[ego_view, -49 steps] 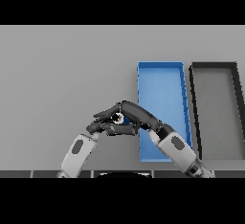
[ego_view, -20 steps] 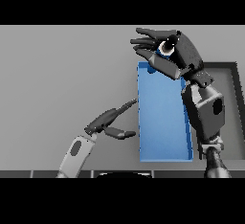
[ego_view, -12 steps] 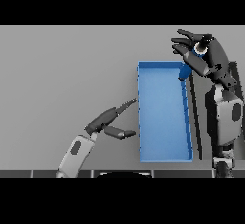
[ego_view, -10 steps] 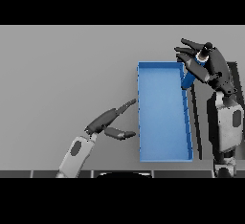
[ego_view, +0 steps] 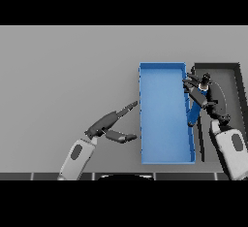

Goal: Pick up the blue pipe and place it into the blue bin.

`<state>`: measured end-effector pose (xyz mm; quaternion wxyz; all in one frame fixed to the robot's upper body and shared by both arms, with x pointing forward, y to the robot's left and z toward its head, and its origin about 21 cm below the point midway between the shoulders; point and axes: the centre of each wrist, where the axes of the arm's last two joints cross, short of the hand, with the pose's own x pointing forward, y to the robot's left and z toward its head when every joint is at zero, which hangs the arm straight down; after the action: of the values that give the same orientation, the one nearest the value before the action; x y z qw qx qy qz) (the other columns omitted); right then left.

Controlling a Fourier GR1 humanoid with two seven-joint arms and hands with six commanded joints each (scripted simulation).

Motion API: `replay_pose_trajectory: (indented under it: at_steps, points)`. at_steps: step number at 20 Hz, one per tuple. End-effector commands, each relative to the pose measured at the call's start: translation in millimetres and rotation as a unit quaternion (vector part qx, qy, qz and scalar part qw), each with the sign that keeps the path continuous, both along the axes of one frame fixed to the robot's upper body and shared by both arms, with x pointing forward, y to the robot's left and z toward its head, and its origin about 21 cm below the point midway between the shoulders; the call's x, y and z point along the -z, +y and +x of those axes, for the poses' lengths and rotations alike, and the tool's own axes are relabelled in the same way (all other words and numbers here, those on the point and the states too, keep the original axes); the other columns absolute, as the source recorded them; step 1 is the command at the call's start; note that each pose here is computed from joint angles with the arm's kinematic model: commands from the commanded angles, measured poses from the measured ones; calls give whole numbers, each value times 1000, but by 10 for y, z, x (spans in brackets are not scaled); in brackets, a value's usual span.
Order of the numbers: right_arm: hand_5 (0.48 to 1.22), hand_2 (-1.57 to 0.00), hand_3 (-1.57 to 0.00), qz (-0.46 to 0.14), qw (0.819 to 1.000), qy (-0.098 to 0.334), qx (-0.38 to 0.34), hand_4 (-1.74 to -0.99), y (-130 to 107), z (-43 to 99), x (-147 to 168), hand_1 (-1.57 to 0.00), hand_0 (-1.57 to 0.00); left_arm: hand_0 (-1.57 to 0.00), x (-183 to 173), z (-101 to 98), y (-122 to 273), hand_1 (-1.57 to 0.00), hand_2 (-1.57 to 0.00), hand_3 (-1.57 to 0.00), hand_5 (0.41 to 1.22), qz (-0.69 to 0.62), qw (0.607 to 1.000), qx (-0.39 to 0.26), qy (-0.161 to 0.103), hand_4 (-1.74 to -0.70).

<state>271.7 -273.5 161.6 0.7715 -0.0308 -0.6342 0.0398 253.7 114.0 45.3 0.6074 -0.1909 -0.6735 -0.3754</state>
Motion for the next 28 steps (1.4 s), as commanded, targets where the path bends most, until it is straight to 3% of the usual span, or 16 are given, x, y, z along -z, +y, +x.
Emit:
replay_pose_trajectory:
  at_steps: [1, 2, 6, 7, 9, 11, 12, 14, 18, 22, 28]
  points:
    - [1221, -1571, -1521, 0, 1000, 19, 10, -1741, 12, -23, 59, -1571, -1571, 1, -8, -19, -14, 1, 1, 1, 422, 0, 1000, 2, -2, -888]
    - [1221, -1571, -1255, -2, 999, 32, 16, -1741, 31, -51, 113, -1571, -1571, 1, -26, -17, -16, 1, 1, 1, 420, 5, 1000, 2, 0, -887]
    - [1221, -1571, -847, -41, 998, 28, 47, -1741, 123, -51, 228, -1548, -1571, 1, -23, -15, -21, 1, 1, 1, 421, 6, 1000, 2, -1, -883]
    - [1221, -1339, -788, -48, 997, 29, 51, -1678, 105, -28, 257, -1336, -1465, 1, -31, -5, -39, 1, 1, 1, 421, 10, 1000, 1, -2, -882]
    - [1221, -856, -504, -67, 995, 39, 57, -1503, 83, 6, 311, -855, -937, 1, -15, -25, -21, 1, 1, 1, 422, 9, 1000, 2, -2, -878]
    - [1221, -548, -322, -89, 994, 55, 32, -1337, 80, 24, 382, -547, -599, 1, 8, -5, 18, 1, 1, 1, 427, 14, 1000, -3, 0, -878]
    - [1186, -438, -258, -106, 992, 68, 12, -1275, 74, 28, 390, -437, -479, 1, -17, 1, 9, 1, 1, 1, 428, 11, 1000, -1, -4, -878]
    - [1084, -280, -164, -138, 979, 147, -11, -1175, 69, 18, 448, -279, -306, 1, 1, -18, 5, 1, 1, 1, 429, 10, 1000, 1, 0, -881]
    - [898, -114, -67, -187, 955, 226, -30, -1078, -21, -11, 537, -114, -125, 1, -52, -59, -12, 1, 1, 1, 426, 5, 1000, 0, -2, -886]
    - [787, -46, -27, -221, 942, 248, -53, -1051, 78, -1, 605, -46, -51, 1, -3, -58, -11, 1, 1, 1, 428, 12, 1000, -3, 1, -885]
    - [672, -11, -6, -231, 938, 251, -54, -1022, 129, 32, 568, -11, -13, 1, 0, -41, -21, 1, 1, 1, 431, 15, 1000, -5, 1, -887]
